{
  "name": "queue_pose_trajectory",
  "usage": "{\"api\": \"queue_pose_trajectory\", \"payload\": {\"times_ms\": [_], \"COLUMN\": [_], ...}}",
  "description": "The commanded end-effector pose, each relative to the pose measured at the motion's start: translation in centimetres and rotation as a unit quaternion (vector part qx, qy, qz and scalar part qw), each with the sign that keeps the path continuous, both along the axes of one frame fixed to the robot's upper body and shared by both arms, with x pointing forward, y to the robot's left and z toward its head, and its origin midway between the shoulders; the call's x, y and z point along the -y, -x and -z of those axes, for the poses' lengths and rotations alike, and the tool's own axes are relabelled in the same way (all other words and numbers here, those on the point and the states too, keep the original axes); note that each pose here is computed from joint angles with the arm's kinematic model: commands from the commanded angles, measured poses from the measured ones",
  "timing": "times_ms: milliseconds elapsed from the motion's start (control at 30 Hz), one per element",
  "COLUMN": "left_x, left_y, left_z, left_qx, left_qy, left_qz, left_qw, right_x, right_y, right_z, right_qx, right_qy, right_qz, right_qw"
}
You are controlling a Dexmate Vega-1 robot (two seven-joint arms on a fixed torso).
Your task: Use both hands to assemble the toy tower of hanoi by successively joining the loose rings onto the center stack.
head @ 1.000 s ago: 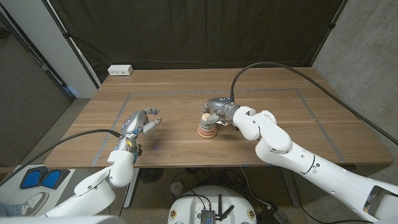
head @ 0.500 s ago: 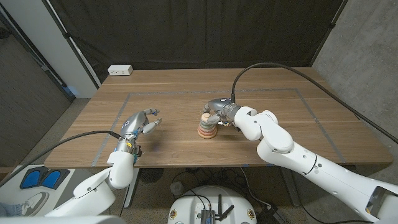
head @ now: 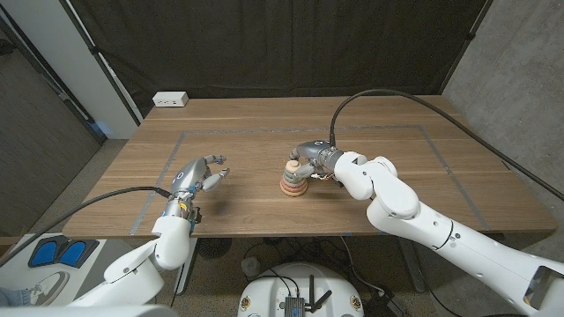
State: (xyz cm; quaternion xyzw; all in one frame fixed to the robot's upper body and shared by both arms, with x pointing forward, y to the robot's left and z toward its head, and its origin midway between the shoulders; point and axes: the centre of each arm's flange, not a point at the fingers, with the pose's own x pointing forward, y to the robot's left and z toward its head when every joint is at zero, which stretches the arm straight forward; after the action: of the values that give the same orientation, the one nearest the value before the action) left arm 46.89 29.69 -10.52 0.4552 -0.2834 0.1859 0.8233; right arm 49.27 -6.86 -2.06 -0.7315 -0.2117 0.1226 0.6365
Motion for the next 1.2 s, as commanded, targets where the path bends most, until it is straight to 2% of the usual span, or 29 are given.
{"api": "queue_pose_trajectory", "payload": {"times_ms": [33, 267, 500, 800, 967, 1200], "left_x": [0.0, 0.2, 0.0, 0.3, 0.6, 0.2], "left_y": [0.5, 0.8, 0.9, 0.8, 1.1, 1.3], "left_z": [0.2, 0.1, 0.1, -0.5, -0.9, -1.0], "left_qx": [-0.001, 0.003, 0.000, -0.002, -0.005, -0.002], "left_qy": [0.003, 0.003, 0.003, -0.006, -0.019, -0.017], "left_qz": [-0.005, -0.007, -0.009, -0.012, -0.016, -0.021], "left_qw": [1.000, 1.000, 1.000, 1.000, 1.000, 1.000], "right_x": [0.3, 0.8, 1.6, 3.3, 4.7, 5.5], "right_y": [0.7, 0.3, 0.5, 0.4, 0.4, 0.5], "right_z": [-0.2, 0.0, -0.4, -0.4, -0.2, -0.2], "right_qx": [0.007, 0.007, 0.018, 0.021, 0.029, 0.034], "right_qy": [-0.003, -0.018, -0.037, -0.080, -0.125, -0.144], "right_qz": [0.002, 0.002, 0.012, 0.024, 0.017, 0.022], "right_qw": [1.0000, 0.9998, 0.9991, 0.9963, 0.9915, 0.9887]}}
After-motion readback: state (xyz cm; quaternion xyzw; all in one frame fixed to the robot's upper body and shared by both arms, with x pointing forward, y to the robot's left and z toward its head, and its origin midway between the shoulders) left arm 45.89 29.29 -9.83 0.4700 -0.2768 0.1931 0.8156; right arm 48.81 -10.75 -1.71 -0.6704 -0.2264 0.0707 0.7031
